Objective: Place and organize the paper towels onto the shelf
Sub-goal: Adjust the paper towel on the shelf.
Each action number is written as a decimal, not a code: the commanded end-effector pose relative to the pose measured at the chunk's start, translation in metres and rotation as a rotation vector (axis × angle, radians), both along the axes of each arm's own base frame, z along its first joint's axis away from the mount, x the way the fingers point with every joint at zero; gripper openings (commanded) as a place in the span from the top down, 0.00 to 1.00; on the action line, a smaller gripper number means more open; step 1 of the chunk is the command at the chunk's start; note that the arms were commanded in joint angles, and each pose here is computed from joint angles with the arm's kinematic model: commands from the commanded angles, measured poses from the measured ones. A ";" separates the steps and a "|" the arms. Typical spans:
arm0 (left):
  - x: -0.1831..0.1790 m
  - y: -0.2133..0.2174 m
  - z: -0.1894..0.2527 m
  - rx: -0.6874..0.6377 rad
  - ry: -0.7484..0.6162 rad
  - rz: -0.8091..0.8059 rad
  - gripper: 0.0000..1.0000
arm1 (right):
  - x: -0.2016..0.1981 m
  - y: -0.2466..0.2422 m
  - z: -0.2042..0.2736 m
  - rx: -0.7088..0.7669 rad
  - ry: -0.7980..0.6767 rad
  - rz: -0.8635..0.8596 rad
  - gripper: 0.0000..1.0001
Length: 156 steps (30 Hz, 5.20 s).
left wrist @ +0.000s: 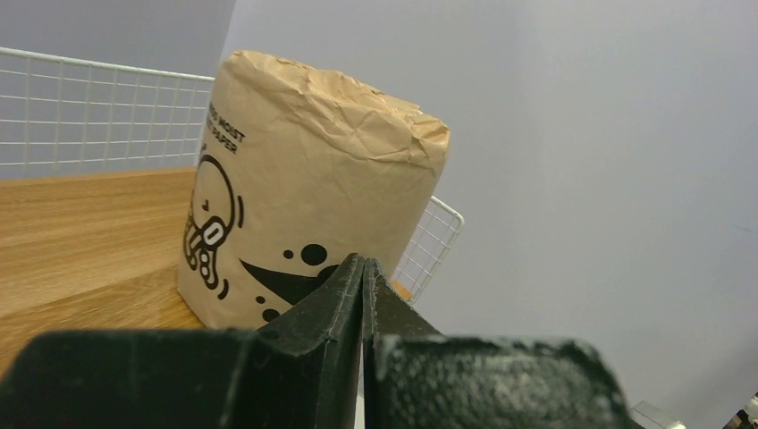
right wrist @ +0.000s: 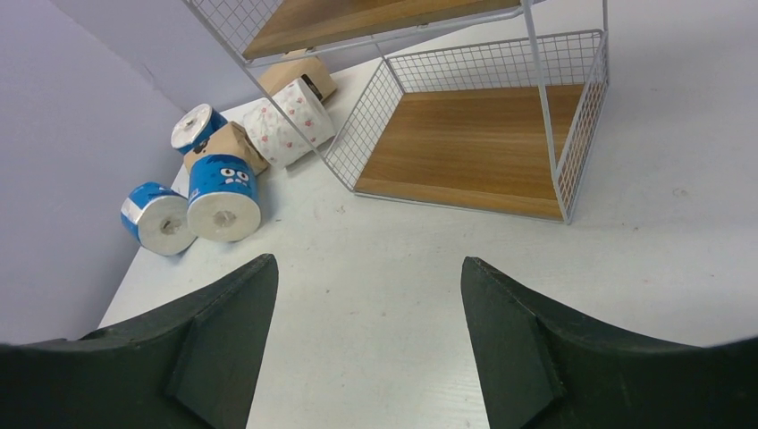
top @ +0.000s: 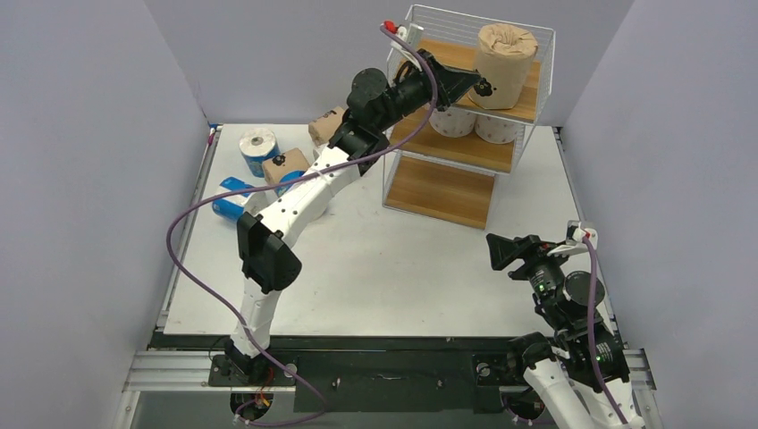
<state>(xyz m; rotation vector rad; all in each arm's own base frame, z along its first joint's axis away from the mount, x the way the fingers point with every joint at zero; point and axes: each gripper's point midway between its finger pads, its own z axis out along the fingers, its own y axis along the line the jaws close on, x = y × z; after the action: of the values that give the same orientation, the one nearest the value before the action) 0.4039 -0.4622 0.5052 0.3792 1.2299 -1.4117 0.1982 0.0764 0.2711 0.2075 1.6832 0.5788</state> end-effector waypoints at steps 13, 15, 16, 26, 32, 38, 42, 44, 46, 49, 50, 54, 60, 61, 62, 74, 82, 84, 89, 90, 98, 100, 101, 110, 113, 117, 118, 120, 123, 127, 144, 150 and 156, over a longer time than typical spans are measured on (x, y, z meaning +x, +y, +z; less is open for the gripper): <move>0.013 -0.025 -0.008 0.009 -0.024 0.036 1.00 | -0.003 -0.004 -0.003 -0.010 -0.004 -0.017 0.30; 0.017 -0.027 -0.010 0.002 -0.021 0.041 1.00 | -0.003 -0.004 -0.004 -0.011 -0.003 -0.016 0.30; 0.017 -0.027 -0.009 -0.004 -0.025 0.042 1.00 | -0.003 -0.004 -0.005 -0.012 -0.001 -0.016 0.30; 0.028 -0.033 -0.012 -0.050 -0.021 0.065 1.00 | -0.003 -0.007 -0.007 -0.016 -0.001 -0.034 0.30; 0.023 -0.040 -0.009 -0.066 -0.055 0.081 1.00 | -0.004 -0.007 -0.007 -0.011 -0.005 -0.033 0.30; 0.009 -0.046 -0.002 -0.038 -0.106 0.109 1.00 | -0.004 -0.007 -0.008 -0.009 -0.003 -0.034 0.30; 0.011 -0.044 0.000 -0.026 -0.118 0.142 1.00 | -0.005 -0.008 -0.007 -0.007 -0.005 -0.038 0.30; 0.013 -0.044 -0.001 -0.022 -0.118 0.156 1.00 | -0.005 -0.008 -0.008 -0.007 -0.003 -0.037 0.30; 0.015 -0.044 -0.002 -0.017 -0.116 0.166 1.00 | -0.004 -0.008 -0.008 -0.006 0.000 -0.037 0.30; 0.015 -0.046 -0.003 -0.013 -0.111 0.163 1.00 | -0.004 -0.008 -0.008 -0.004 0.000 -0.038 0.30; 0.014 -0.044 0.000 -0.016 -0.114 0.162 1.00 | -0.004 -0.008 -0.007 -0.003 -0.001 -0.039 0.31; 0.005 -0.035 0.010 -0.032 -0.128 0.157 0.97 | -0.005 -0.009 -0.002 0.001 -0.010 -0.046 0.30; -0.029 -0.004 0.053 -0.076 -0.184 0.150 0.81 | -0.003 -0.013 0.021 -0.004 -0.041 -0.068 0.29; -0.042 0.008 0.071 -0.095 -0.208 0.146 0.76 | -0.003 -0.015 0.029 -0.005 -0.053 -0.073 0.28; -0.044 0.008 0.064 -0.080 -0.202 0.144 0.74 | -0.002 -0.016 0.034 -0.006 -0.060 -0.082 0.27; -0.109 0.120 0.057 -0.115 -0.197 0.324 0.51 | 0.008 -0.053 0.166 -0.022 -0.196 -0.290 0.21; -0.116 0.145 -0.035 -0.026 0.027 0.363 0.41 | 0.041 -0.056 0.243 0.020 -0.255 -0.376 0.20; -0.123 0.152 -0.051 -0.007 0.069 0.366 0.40 | 0.052 -0.048 0.258 0.026 -0.271 -0.354 0.20; -0.133 0.169 -0.101 0.063 0.167 0.388 0.38 | 0.074 -0.020 0.287 0.048 -0.290 -0.264 0.23; -0.137 0.176 -0.100 0.050 0.174 0.400 0.38 | 0.081 -0.014 0.291 0.046 -0.287 -0.250 0.25; -0.160 0.224 -0.149 0.101 0.245 0.491 0.38 | 0.123 0.020 0.269 -0.060 -0.172 -0.241 0.49; -0.166 0.233 -0.156 0.106 0.254 0.501 0.38 | 0.135 0.020 0.263 -0.077 -0.147 -0.269 0.54; -0.167 0.237 -0.158 0.107 0.260 0.509 0.38 | 0.142 0.023 0.260 -0.085 -0.136 -0.276 0.56; -0.183 0.262 -0.170 0.105 0.273 0.540 0.38 | 0.183 0.043 0.255 -0.112 -0.096 -0.315 0.59; -0.184 0.265 -0.171 0.108 0.273 0.543 0.38 | 0.193 0.050 0.251 -0.124 -0.084 -0.325 0.59; -0.184 0.264 -0.178 0.118 0.279 0.540 0.38 | 0.202 0.052 0.243 -0.157 -0.074 -0.357 0.58; -0.184 0.263 -0.180 0.121 0.281 0.539 0.38 | 0.204 0.052 0.242 -0.163 -0.073 -0.367 0.58; -0.184 0.262 -0.183 0.126 0.284 0.535 0.38 | 0.208 0.051 0.236 -0.196 -0.062 -0.391 0.57; -0.184 0.262 -0.190 0.134 0.296 0.532 0.37 | 0.212 0.046 0.227 -0.229 -0.041 -0.437 0.56; -0.184 0.258 -0.199 0.139 0.312 0.518 0.37 | 0.213 0.036 0.216 -0.272 -0.018 -0.497 0.55; -0.184 0.248 -0.201 0.143 0.324 0.484 0.37 | 0.173 0.036 0.246 -0.285 -0.083 -0.433 0.18; -0.185 0.244 -0.204 0.148 0.335 0.463 0.37 | 0.148 0.004 0.259 -0.331 -0.074 -0.550 0.16; -0.187 0.235 -0.210 0.155 0.358 0.425 0.37 | 0.155 -0.003 0.259 -0.437 -0.049 -0.606 0.15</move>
<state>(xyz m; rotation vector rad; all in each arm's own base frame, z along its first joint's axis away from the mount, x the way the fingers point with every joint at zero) 0.2216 -0.2187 0.2824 -0.0502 1.6390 -0.9721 0.3540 0.0853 0.5293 0.3774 1.5375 -0.1009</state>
